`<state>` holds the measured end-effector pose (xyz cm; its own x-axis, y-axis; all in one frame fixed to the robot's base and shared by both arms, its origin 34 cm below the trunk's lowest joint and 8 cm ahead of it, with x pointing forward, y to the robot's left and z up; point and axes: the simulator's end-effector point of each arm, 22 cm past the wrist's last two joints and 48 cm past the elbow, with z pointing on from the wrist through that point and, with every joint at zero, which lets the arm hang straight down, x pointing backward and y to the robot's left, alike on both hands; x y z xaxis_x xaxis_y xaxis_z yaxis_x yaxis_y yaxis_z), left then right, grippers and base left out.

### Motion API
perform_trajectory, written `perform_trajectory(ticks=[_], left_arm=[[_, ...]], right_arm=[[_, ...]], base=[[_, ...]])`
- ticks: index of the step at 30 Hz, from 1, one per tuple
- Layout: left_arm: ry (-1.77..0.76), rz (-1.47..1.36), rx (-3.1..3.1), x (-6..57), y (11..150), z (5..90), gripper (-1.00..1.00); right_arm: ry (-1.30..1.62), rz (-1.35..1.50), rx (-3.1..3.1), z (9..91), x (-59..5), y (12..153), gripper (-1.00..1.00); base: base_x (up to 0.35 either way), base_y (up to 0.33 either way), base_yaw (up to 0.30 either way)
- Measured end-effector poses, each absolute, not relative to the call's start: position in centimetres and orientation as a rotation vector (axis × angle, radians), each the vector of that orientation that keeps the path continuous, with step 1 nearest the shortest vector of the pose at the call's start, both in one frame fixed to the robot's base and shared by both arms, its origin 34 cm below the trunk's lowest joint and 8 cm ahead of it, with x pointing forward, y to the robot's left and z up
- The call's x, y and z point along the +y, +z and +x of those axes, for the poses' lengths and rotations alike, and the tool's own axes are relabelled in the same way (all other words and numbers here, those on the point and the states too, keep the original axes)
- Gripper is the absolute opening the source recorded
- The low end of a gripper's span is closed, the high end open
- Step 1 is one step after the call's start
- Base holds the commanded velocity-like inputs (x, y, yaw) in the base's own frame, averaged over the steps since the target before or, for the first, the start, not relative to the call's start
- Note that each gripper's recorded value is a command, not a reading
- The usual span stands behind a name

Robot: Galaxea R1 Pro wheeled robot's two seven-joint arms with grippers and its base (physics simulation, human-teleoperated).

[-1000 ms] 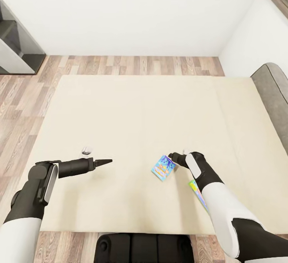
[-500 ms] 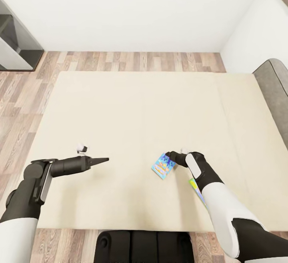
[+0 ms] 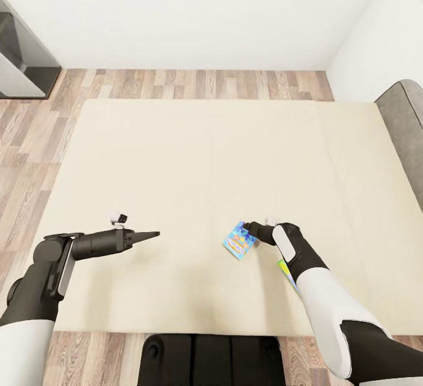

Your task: Put all the toys in the child's room - the three board games (two on the bed and one on the table), the two jigsaw puzzles on the table, and the tennis ball on the table - inside the toy box on the table in the child's room.

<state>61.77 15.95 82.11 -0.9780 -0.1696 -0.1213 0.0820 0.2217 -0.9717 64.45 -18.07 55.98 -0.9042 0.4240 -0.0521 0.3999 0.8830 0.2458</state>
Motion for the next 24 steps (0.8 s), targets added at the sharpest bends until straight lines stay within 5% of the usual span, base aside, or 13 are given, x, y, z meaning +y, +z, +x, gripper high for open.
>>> perform_trajectory(ticks=[24], left_arm=[[-1.856,-0.109,2.316,15.8,80.1,61.0,1.00]], right_arm=[[0.347,0.657,2.954,63.9,-18.2,54.5,1.00]], base=[[0.000,0.000,0.000]])
